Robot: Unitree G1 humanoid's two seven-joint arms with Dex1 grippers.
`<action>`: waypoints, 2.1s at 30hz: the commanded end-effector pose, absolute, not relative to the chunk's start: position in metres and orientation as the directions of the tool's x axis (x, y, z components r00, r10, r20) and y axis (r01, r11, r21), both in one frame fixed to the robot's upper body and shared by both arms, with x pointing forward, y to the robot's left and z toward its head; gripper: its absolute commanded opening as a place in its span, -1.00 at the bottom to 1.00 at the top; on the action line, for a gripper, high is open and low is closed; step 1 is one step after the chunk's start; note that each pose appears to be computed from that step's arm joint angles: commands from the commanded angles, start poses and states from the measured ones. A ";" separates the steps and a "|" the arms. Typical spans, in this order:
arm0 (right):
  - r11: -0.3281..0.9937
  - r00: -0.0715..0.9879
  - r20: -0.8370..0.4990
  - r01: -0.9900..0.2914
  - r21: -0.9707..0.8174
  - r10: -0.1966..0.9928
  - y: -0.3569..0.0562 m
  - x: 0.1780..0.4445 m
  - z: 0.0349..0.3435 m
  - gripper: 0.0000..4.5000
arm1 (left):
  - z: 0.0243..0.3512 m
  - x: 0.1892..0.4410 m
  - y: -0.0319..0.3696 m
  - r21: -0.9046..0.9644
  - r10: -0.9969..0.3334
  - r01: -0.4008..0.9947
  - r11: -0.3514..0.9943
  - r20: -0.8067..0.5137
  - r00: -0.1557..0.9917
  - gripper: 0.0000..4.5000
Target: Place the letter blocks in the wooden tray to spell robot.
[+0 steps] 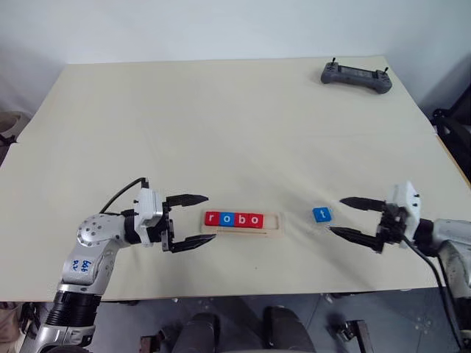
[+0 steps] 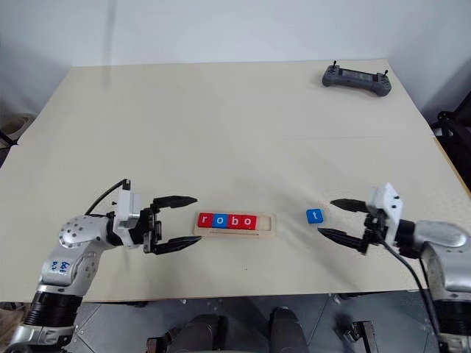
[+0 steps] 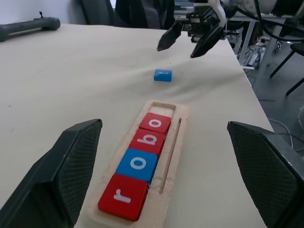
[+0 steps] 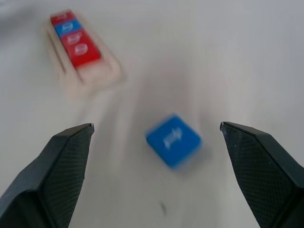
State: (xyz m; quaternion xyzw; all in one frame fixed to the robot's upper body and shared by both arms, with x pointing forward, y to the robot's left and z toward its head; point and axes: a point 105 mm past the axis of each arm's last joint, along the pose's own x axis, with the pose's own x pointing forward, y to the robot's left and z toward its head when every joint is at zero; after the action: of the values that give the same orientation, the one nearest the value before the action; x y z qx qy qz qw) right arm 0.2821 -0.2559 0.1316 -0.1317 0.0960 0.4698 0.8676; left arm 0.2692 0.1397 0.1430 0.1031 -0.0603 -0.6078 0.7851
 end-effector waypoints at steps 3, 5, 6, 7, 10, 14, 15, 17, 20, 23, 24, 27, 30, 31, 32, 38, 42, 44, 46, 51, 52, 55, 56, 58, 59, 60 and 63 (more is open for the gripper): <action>0.478 0.550 -0.370 -0.835 -0.272 0.749 -0.288 0.288 0.134 0.98 | 0.156 0.262 0.147 0.288 -0.966 0.927 0.241 -0.022 0.258 1.00; 0.467 0.548 -0.381 -0.835 -0.290 0.745 -0.292 0.292 0.133 0.98 | 0.157 0.261 0.150 0.288 -0.965 0.927 0.242 -0.025 0.260 1.00; 0.464 0.547 -0.380 -0.836 -0.293 0.746 -0.293 0.293 0.133 0.98 | 0.157 0.261 0.150 0.287 -0.965 0.926 0.243 -0.025 0.261 1.00; 0.461 0.546 -0.379 -0.837 -0.295 0.747 -0.293 0.294 0.133 0.98 | 0.157 0.261 0.150 0.287 -0.965 0.926 0.244 -0.025 0.262 1.00; 0.405 0.491 -0.399 -0.869 -0.284 0.774 -0.285 0.301 0.136 0.98 | 0.158 0.261 0.152 0.289 -0.961 0.922 0.257 -0.028 0.277 1.00; 0.320 0.412 -0.423 -0.907 -0.275 0.807 -0.270 0.309 0.144 0.98 | 0.158 0.262 0.153 0.301 -0.957 0.917 0.263 -0.037 0.287 1.00; 0.306 0.400 -0.428 -0.912 -0.273 0.811 -0.267 0.311 0.146 0.98 | 0.158 0.262 0.153 0.303 -0.957 0.916 0.263 -0.039 0.288 1.00; 0.251 0.346 -0.452 -0.933 -0.257 0.822 -0.256 0.314 0.149 0.98 | 0.158 0.262 0.154 0.307 -0.956 0.914 0.265 -0.040 0.290 1.00; 0.195 0.285 -0.498 -0.954 -0.226 0.819 -0.246 0.317 0.146 0.98 | 0.158 0.262 0.152 0.309 -0.956 0.913 0.267 -0.038 0.292 1.00; 0.151 0.230 -0.527 -0.970 -0.189 0.818 -0.236 0.319 0.139 0.98 | 0.158 0.261 0.150 0.309 -0.956 0.913 0.268 -0.033 0.291 1.00; 0.139 0.215 -0.540 -0.974 -0.177 0.814 -0.233 0.320 0.137 0.98 | 0.157 0.260 0.149 0.309 -0.956 0.913 0.268 -0.030 0.292 1.00; 0.110 0.183 -0.579 -0.981 -0.160 0.794 -0.230 0.322 0.130 0.98 | 0.157 0.259 0.148 0.307 -0.956 0.912 0.272 -0.026 0.294 1.00; 0.098 0.172 -0.600 -0.983 -0.154 0.782 -0.229 0.325 0.126 0.98 | 0.157 0.258 0.147 0.307 -0.955 0.911 0.276 -0.023 0.297 1.00; 0.097 0.170 -0.602 -0.984 -0.152 0.781 -0.229 0.326 0.125 0.98 | 0.157 0.258 0.147 0.306 -0.954 0.910 0.279 -0.020 0.299 1.00; 0.094 0.167 -0.603 -0.984 -0.151 0.780 -0.229 0.326 0.124 0.82 | 0.157 0.258 0.147 0.306 -0.953 0.910 0.282 -0.018 0.301 1.00; 0.079 0.161 -0.603 -0.984 -0.160 0.781 -0.227 0.328 0.120 -0.01 | 0.156 0.256 0.147 0.302 -0.951 0.908 0.290 -0.015 0.309 1.00; 0.063 0.148 -0.555 -0.984 -0.169 0.818 -0.217 0.326 0.129 -0.35 | 0.156 0.254 0.145 0.303 -0.954 0.910 0.282 -0.012 0.299 1.00; 0.049 0.132 -0.510 -0.984 -0.173 0.850 -0.208 0.324 0.139 -0.35 | 0.156 0.253 0.145 0.307 -0.957 0.912 0.273 -0.008 0.290 1.00; 0.031 0.115 -0.484 -0.984 -0.178 0.867 -0.195 0.320 0.150 -0.35 | 0.157 0.253 0.144 0.310 -0.960 0.913 0.265 -0.007 0.281 1.00; 0.013 0.071 -0.472 -0.992 -0.124 0.879 -0.158 0.299 0.158 -0.35 | 0.158 0.253 0.142 0.312 -0.965 0.918 0.246 -0.006 0.261 1.00; -0.013 0.044 -0.482 -0.993 -0.114 0.875 -0.150 0.291 0.156 -0.35 | 0.158 0.253 0.142 0.310 -0.966 0.919 0.243 -0.007 0.258 1.00; -0.007 0.042 -0.481 -0.995 -0.101 0.875 -0.129 0.282 0.150 -0.35 | 0.157 0.254 0.140 0.307 -0.967 0.921 0.239 -0.006 0.253 1.00; 0.012 0.055 -0.469 -0.996 -0.093 0.881 -0.123 0.283 0.149 -0.35 | 0.157 0.255 0.139 0.306 -0.968 0.922 0.238 -0.006 0.251 1.00; 0.075 0.114 -0.487 -0.992 -0.099 0.866 -0.118 0.289 0.141 -0.35 | 0.157 0.255 0.138 0.303 -0.969 0.924 0.233 -0.006 0.247 1.00; 0.102 0.140 -0.494 -0.989 -0.104 0.858 -0.116 0.292 0.138 -0.35 | 0.157 0.255 0.137 0.303 -0.970 0.924 0.232 -0.006 0.245 1.00; 0.122 0.162 -0.493 -0.986 -0.112 0.855 -0.114 0.295 0.135 -0.35 | 0.157 0.255 0.137 0.302 -0.970 0.925 0.231 -0.006 0.244 1.00; 0.162 0.208 -0.499 -0.978 -0.134 0.841 -0.112 0.302 0.131 -0.35 | 0.157 0.255 0.137 0.301 -0.970 0.925 0.232 -0.005 0.245 1.00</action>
State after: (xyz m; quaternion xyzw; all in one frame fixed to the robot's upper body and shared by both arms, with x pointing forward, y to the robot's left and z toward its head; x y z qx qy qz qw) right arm 0.2984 -0.1118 0.1269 -0.2068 0.1660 0.6221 0.7367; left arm 0.2564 0.1380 0.1510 0.1184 -0.0783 -0.6056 0.7830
